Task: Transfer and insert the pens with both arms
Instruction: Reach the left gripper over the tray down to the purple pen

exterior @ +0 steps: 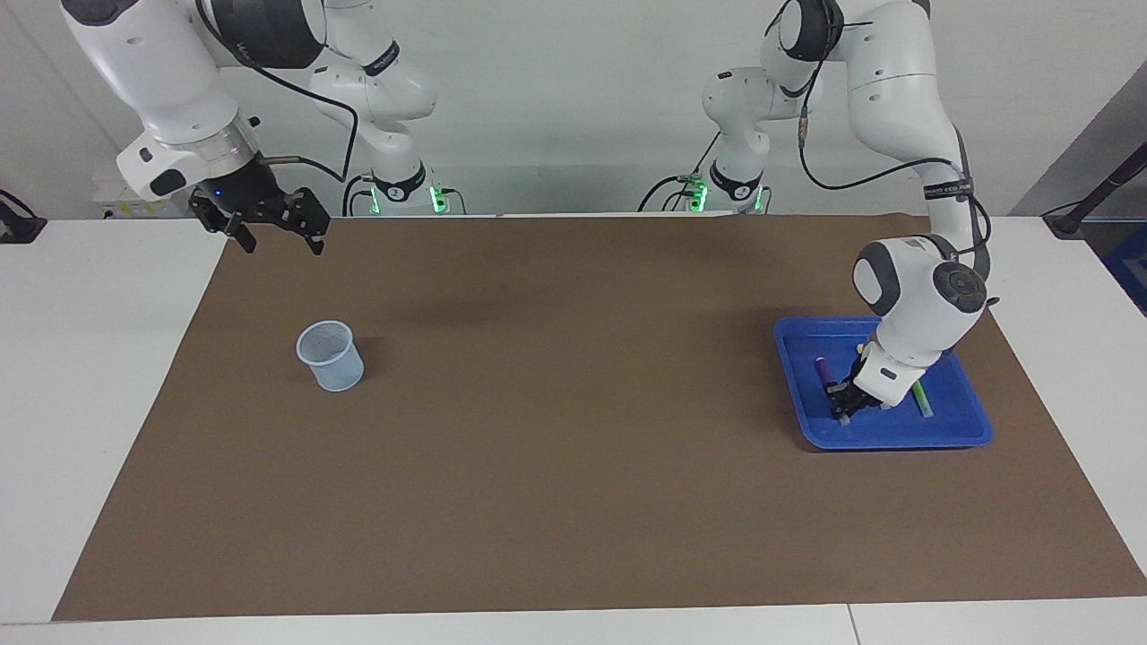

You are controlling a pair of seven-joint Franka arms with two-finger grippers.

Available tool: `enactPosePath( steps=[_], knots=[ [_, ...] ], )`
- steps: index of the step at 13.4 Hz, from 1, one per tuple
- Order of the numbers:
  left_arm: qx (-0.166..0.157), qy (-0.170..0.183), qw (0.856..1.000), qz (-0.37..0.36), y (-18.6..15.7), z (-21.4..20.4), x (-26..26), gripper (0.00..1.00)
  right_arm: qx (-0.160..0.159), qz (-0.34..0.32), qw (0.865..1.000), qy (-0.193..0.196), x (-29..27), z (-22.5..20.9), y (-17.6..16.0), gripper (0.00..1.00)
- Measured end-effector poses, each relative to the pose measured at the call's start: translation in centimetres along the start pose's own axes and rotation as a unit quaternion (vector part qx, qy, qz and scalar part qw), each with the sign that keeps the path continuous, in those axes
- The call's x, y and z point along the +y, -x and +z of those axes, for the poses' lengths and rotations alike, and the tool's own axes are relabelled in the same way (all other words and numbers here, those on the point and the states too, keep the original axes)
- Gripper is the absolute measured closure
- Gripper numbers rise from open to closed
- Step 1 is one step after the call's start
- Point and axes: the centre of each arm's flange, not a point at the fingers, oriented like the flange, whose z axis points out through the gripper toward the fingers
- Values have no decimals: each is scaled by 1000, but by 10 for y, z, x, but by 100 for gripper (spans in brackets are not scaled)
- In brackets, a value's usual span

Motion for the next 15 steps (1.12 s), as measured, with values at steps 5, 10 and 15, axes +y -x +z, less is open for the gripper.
enactPosePath(
  steps=[5, 10, 15],
  knots=[
    [-6, 0, 1000, 0, -2, -4, 0, 83, 0, 0, 1000, 0, 0, 0, 0, 0],
    [-20, 4, 1000, 0, -15, -37, 1, 83, 0, 0, 1000, 0, 0, 0, 0, 0],
    [-28, 42, 998, -41, -23, -71, 3, 83, -1, 0, 1000, 0, 0, 0, 0, 0]
  ],
)
